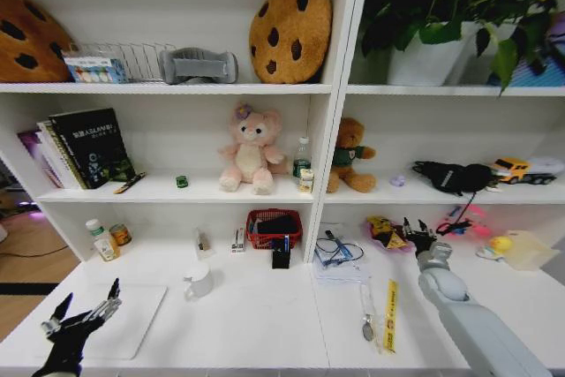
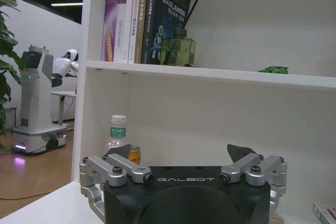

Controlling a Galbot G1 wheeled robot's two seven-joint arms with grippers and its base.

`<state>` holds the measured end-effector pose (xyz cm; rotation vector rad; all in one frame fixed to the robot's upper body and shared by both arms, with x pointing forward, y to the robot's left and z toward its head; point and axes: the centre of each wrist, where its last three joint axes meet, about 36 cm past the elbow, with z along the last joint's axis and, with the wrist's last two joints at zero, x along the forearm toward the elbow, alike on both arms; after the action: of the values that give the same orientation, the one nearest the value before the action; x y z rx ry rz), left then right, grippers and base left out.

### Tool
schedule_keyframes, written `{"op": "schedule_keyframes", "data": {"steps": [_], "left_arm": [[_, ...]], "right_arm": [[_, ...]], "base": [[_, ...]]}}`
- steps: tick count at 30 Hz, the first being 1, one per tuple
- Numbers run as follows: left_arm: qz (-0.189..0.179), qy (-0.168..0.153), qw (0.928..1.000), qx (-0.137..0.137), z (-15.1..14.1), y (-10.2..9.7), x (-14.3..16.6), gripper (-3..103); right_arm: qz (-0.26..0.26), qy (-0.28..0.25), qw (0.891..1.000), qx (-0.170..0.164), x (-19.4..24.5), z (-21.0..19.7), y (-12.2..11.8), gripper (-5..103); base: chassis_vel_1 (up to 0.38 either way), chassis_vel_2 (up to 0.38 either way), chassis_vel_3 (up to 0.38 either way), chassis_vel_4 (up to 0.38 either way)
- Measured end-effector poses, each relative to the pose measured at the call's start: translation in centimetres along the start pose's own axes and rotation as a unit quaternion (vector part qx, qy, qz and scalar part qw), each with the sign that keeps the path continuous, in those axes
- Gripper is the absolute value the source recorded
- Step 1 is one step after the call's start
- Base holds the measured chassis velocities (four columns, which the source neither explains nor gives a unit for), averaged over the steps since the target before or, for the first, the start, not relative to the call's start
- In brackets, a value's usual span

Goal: Organize the objects on the table.

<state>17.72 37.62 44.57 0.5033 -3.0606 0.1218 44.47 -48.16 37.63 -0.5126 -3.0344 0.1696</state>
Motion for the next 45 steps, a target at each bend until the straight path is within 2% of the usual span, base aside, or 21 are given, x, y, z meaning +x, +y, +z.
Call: {"op": "schedule_keyframes", "data": {"steps": [1, 3, 4, 5, 6, 8, 11, 21, 30, 45], "left_arm": [[0.000, 0.000, 1.0000, 0.000, 0.0, 0.0, 0.0, 100], [0.000, 0.000, 1.0000, 0.000, 0.0, 0.0, 0.0, 100], [0.000, 0.000, 1.0000, 0.000, 0.0, 0.0, 0.0, 100], [0.000, 0.000, 1.0000, 0.000, 0.0, 0.0, 0.0, 100], [0.000, 0.000, 1.0000, 0.000, 0.0, 0.0, 0.0, 100], [0.000, 0.000, 1.0000, 0.000, 0.0, 0.0, 0.0, 100], [0.000, 0.000, 1.0000, 0.000, 0.0, 0.0, 0.0, 100], [0.000, 0.000, 1.0000, 0.000, 0.0, 0.0, 0.0, 100], [0.000, 0.000, 1.0000, 0.000, 0.0, 0.0, 0.0, 100], [0.000, 0.000, 1.0000, 0.000, 0.0, 0.0, 0.0, 100]], "right_arm": [[0.000, 0.000, 1.000, 0.000, 0.0, 0.0, 0.0, 63], [-0.023, -0.001, 1.000, 0.010, 3.3, -0.3, 0.0, 73], [-0.023, -0.001, 1.000, 0.010, 3.3, -0.3, 0.0, 73], [-0.036, -0.003, 0.999, 0.015, 5.1, -0.3, 0.1, 84], [-0.050, -0.007, 0.999, 0.018, 6.4, -0.5, 0.2, 89], [-0.057, -0.010, 0.998, 0.019, 6.9, -0.7, 0.3, 89], [-0.099, -0.037, 0.994, 0.022, 10.6, -2.3, 0.9, 99], [-0.129, -0.068, 0.989, 0.017, 16.6, -4.9, 1.7, 100], [-0.133, -0.077, 0.988, 0.013, 19.9, -5.1, 2.0, 100], [-0.129, -0.070, 0.989, 0.013, 22.1, -4.4, 2.1, 100]], "base": [[0.000, 0.000, 0.000, 0.000], [0.000, 0.000, 0.000, 0.000], [0.000, 0.000, 0.000, 0.000], [0.000, 0.000, 0.000, 0.000], [0.000, 0.000, 0.000, 0.000], [0.000, 0.000, 0.000, 0.000], [0.000, 0.000, 0.000, 0.000], [0.000, 0.000, 0.000, 0.000], [0.000, 0.000, 0.000, 0.000], [0.000, 0.000, 0.000, 0.000]]}}
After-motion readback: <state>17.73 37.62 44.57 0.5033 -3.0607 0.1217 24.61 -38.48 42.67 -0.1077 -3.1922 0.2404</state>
